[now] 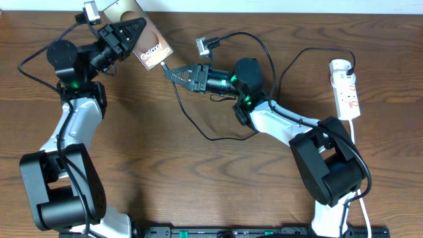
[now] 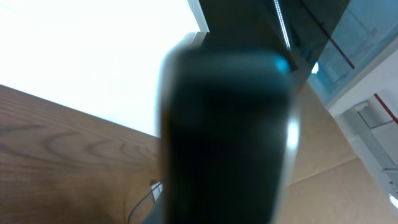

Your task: Plug charger to phone and switch on socket

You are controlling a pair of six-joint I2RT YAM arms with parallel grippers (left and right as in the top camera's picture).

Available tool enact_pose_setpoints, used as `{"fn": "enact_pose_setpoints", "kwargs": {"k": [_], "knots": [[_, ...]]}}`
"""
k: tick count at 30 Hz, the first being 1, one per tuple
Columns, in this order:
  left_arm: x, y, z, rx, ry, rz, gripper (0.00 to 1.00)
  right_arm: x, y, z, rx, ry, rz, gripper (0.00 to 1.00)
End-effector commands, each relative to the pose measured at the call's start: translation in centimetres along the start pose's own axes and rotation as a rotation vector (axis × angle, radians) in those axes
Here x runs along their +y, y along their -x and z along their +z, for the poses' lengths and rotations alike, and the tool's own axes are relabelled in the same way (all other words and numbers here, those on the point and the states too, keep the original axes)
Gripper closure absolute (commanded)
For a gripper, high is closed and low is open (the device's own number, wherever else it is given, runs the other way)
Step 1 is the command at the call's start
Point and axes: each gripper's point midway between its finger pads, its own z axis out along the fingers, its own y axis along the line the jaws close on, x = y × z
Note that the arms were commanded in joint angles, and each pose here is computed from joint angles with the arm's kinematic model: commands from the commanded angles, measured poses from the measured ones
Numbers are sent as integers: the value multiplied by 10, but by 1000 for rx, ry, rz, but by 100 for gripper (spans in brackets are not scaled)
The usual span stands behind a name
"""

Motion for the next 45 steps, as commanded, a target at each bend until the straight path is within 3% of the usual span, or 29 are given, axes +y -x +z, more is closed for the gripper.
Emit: {"fn": "enact_pose_setpoints", "kwargs": {"k": [1, 29, 30, 33, 35, 45], "knots": [[-18, -24, 3, 139, -58, 7, 93, 1, 12, 1, -49, -8, -9, 99], [-22, -40, -1, 235, -87, 43, 93, 1, 29, -14, -80, -6, -33, 98], [-22, -40, 0, 232, -86, 46, 93, 1, 29, -14, -81, -6, -33, 87], [-21, -38, 0, 222, -85, 60, 93, 1, 29, -14, -80, -4, -35, 28], [-21, -35, 0, 208, -81, 61, 93, 1, 28, -14, -77, -4, -35, 1], [-7, -19, -10, 149, -36, 83, 93, 1, 26, -16, -54, 0, -37, 1]]}}
